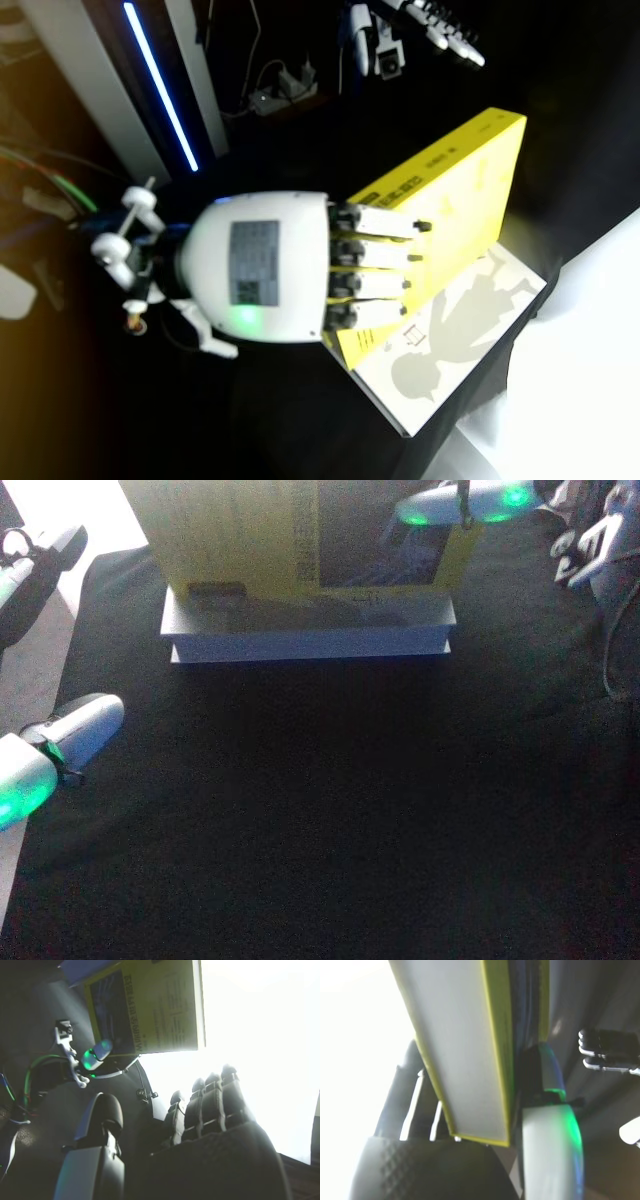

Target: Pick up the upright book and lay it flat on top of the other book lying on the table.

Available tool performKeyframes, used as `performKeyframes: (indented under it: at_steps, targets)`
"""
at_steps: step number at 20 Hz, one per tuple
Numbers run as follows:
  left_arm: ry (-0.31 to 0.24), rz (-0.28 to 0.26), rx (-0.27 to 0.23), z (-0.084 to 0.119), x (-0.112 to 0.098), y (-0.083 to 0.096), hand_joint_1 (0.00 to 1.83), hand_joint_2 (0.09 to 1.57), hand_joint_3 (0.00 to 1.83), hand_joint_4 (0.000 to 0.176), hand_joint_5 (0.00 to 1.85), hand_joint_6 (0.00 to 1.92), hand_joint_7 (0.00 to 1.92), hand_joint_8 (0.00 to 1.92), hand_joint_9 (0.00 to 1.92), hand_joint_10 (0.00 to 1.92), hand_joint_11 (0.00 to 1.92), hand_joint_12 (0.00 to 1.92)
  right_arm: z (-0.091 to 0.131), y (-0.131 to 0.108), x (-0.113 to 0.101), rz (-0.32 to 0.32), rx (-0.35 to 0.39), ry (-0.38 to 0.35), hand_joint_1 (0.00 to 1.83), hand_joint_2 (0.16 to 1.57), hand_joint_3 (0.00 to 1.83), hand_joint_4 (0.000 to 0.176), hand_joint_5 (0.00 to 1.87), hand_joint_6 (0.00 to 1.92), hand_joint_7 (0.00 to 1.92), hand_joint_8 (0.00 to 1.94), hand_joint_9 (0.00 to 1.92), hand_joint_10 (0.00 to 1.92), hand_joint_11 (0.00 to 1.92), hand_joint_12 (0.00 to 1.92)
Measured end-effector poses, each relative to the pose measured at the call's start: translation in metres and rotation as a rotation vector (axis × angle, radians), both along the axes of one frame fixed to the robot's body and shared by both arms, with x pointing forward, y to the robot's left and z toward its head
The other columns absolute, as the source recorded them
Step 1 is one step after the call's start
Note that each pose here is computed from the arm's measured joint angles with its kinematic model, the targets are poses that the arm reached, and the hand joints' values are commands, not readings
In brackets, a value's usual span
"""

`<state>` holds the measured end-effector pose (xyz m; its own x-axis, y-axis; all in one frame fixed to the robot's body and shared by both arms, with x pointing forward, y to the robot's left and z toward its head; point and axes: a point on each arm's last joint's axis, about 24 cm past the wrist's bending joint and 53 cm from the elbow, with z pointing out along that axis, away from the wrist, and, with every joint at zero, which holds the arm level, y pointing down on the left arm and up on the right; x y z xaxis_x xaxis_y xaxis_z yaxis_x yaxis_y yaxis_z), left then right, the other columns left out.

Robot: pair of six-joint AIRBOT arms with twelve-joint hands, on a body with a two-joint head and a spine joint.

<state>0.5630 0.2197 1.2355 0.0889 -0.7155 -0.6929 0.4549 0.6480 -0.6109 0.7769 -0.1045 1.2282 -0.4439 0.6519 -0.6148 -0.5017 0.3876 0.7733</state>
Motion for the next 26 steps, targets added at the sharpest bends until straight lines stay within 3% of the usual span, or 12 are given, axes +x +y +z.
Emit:
performKeyframes:
  at_steps: [2, 5, 8, 9, 11, 12, 15, 18, 19, 20, 22, 26]
  targets:
    - [-0.004, 0.004, 0.005, 0.000, 0.002, 0.002, 0.52, 1.30, 0.01, 0.138, 0.00, 0.00, 0.00, 0.00, 0.00, 0.00, 0.00, 0.00, 0.012, -0.012, 0.012, -0.049, -0.037, -0.018, 1.38, 1.12, 0.00, 0.000, 0.76, 1.04, 1.08, 0.83, 0.99, 1.32, 0.71, 1.76]
    - [-0.003, 0.013, 0.006, 0.000, 0.003, 0.005, 0.51, 1.30, 0.01, 0.146, 0.00, 0.00, 0.00, 0.00, 0.00, 0.00, 0.00, 0.00, 0.026, -0.027, 0.021, -0.109, -0.090, -0.055, 1.38, 1.12, 0.00, 0.000, 0.76, 1.08, 1.09, 0.80, 1.00, 1.27, 0.64, 1.77]
    - [-0.009, -0.001, 0.009, 0.001, 0.002, 0.001, 0.55, 1.32, 0.01, 0.122, 0.00, 0.00, 0.00, 0.00, 0.00, 0.00, 0.00, 0.00, 0.020, -0.022, 0.023, -0.111, -0.097, -0.034, 1.36, 1.12, 0.00, 0.000, 0.77, 1.07, 1.09, 0.82, 1.00, 1.29, 0.74, 1.81]
    - [-0.008, 0.001, 0.010, 0.000, 0.002, 0.002, 0.55, 1.33, 0.02, 0.118, 0.00, 0.00, 0.00, 0.00, 0.00, 0.00, 0.00, 0.00, 0.016, -0.011, 0.022, -0.097, -0.112, -0.037, 1.27, 1.16, 0.00, 0.000, 0.79, 1.02, 1.01, 1.17, 1.00, 1.51, 0.88, 1.85]
    - [-0.009, -0.001, 0.011, 0.000, 0.002, 0.001, 0.54, 1.33, 0.02, 0.126, 0.00, 0.00, 0.00, 0.00, 0.00, 0.00, 0.00, 0.00, 0.008, 0.008, 0.017, -0.057, -0.124, -0.037, 1.25, 1.16, 0.00, 0.000, 0.84, 1.13, 0.94, 1.20, 1.11, 1.53, 0.97, 1.82]
    - [-0.009, 0.000, 0.010, 0.000, 0.002, 0.002, 0.53, 1.33, 0.02, 0.128, 0.00, 0.00, 0.00, 0.00, 0.00, 0.00, 0.00, 0.00, -0.005, 0.016, 0.012, -0.035, -0.118, -0.019, 1.33, 1.21, 0.01, 0.000, 0.69, 1.09, 0.86, 1.32, 0.83, 1.64, 0.82, 1.89]
    - [-0.005, 0.007, 0.010, -0.001, 0.002, 0.004, 0.49, 1.33, 0.01, 0.125, 0.00, 0.00, 0.00, 0.00, 0.00, 0.00, 0.00, 0.00, -0.030, 0.031, 0.000, 0.019, -0.100, 0.010, 1.33, 1.22, 0.01, 0.000, 0.65, 1.34, 0.78, 1.20, 0.82, 1.52, 0.53, 1.88]
    - [-0.006, 0.000, 0.010, -0.001, 0.001, 0.002, 0.50, 1.33, 0.01, 0.129, 0.00, 0.00, 0.00, 0.00, 0.00, 0.00, 0.00, 0.00, -0.054, 0.028, -0.008, 0.033, -0.138, 0.048, 1.20, 1.05, 0.00, 0.000, 0.58, 0.40, 0.66, 0.28, 0.57, 0.94, 0.36, 1.61]
    - [-0.001, 0.008, 0.008, -0.001, 0.002, 0.003, 0.50, 1.33, 0.01, 0.123, 0.00, 0.00, 0.00, 0.00, 0.00, 0.00, 0.00, 0.00, -0.064, 0.032, -0.014, 0.055, -0.177, 0.057, 0.86, 1.13, 0.03, 0.000, 0.40, 0.14, 0.50, 0.05, 0.34, 0.62, 0.04, 1.53]
    - [-0.001, 0.008, 0.009, -0.001, 0.002, 0.003, 0.50, 1.33, 0.01, 0.123, 0.00, 0.00, 0.00, 0.00, 0.00, 0.00, 0.00, 0.00, -0.065, 0.032, -0.014, 0.054, -0.176, 0.064, 0.86, 1.13, 0.03, 0.000, 0.40, 0.14, 0.50, 0.05, 0.34, 0.62, 0.04, 1.53]
    - [-0.004, 0.002, 0.009, -0.001, 0.001, 0.002, 0.52, 1.34, 0.01, 0.132, 0.00, 0.00, 0.00, 0.00, 0.00, 0.00, 0.00, 0.00, -0.074, 0.035, -0.016, 0.064, -0.211, 0.081, 0.26, 1.33, 0.01, 0.000, 0.15, 0.00, 0.11, 0.00, 0.17, 0.24, 0.00, 1.08]
    - [-0.002, 0.006, 0.008, -0.001, 0.002, 0.003, 0.49, 1.32, 0.00, 0.136, 0.00, 0.00, 0.00, 0.00, 0.00, 0.00, 0.00, 0.00, -0.088, 0.039, -0.016, 0.060, -0.208, 0.143, 0.12, 1.29, 0.00, 0.000, 0.06, 0.00, 0.02, 0.00, 0.08, 0.02, 0.00, 0.52]
